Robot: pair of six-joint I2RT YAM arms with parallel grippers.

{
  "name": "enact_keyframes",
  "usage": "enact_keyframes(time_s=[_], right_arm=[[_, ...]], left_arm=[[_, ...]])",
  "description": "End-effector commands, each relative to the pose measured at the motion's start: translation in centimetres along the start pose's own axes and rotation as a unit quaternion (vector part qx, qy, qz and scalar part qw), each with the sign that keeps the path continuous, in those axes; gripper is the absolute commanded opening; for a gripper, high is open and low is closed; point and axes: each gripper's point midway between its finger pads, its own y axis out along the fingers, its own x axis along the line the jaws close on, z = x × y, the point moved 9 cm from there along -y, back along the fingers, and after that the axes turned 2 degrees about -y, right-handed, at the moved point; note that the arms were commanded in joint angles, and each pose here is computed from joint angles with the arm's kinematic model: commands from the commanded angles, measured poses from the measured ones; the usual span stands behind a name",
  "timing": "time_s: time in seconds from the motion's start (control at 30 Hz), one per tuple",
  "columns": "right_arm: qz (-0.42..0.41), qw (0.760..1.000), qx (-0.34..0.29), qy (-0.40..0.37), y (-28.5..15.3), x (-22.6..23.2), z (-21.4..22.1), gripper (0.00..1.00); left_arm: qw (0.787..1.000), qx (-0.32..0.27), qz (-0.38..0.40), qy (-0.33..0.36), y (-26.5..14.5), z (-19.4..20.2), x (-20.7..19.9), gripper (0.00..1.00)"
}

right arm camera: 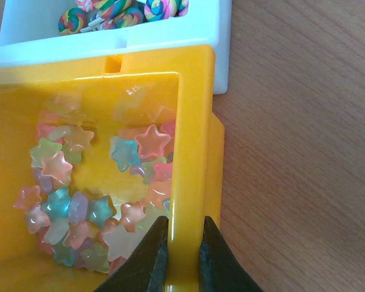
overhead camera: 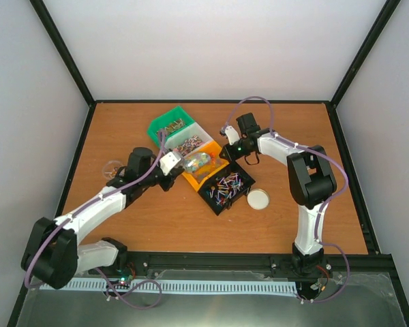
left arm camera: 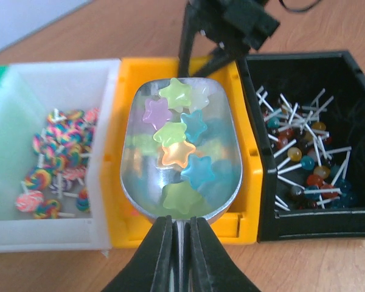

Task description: Pack the candies

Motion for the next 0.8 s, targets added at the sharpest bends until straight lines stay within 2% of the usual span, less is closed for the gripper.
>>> enact_keyframes(time_s=[0.0,0.33,0.5,0.77], right_arm=[[-0.009,0.999,0.042,-0.009,-0.4,0.6,1.9,0.03],[-0.014,0.998,0.047,-0.025,-0.3,0.6,2.0,0.03],[-0.019,0.998,0.049,-0.028,-0.3,0.7,2.2,0.03],[-0.035,0.997,0.059,-0.018,-0.1,1.0,3.3,0.03]], left_arm=[[0.998,-0.054,-0.013,-0.012,-2.9,-2.5,0.4,0.01],[0.996,-0.052,-0.061,-0.038,-7.9,-2.4,0.4,0.01],[0.989,-0.055,-0.113,-0.081,-10.8,-1.8,2.4,0.01],[0.975,-0.035,-0.195,-0.106,-14.1,-0.3,5.1,0.01]])
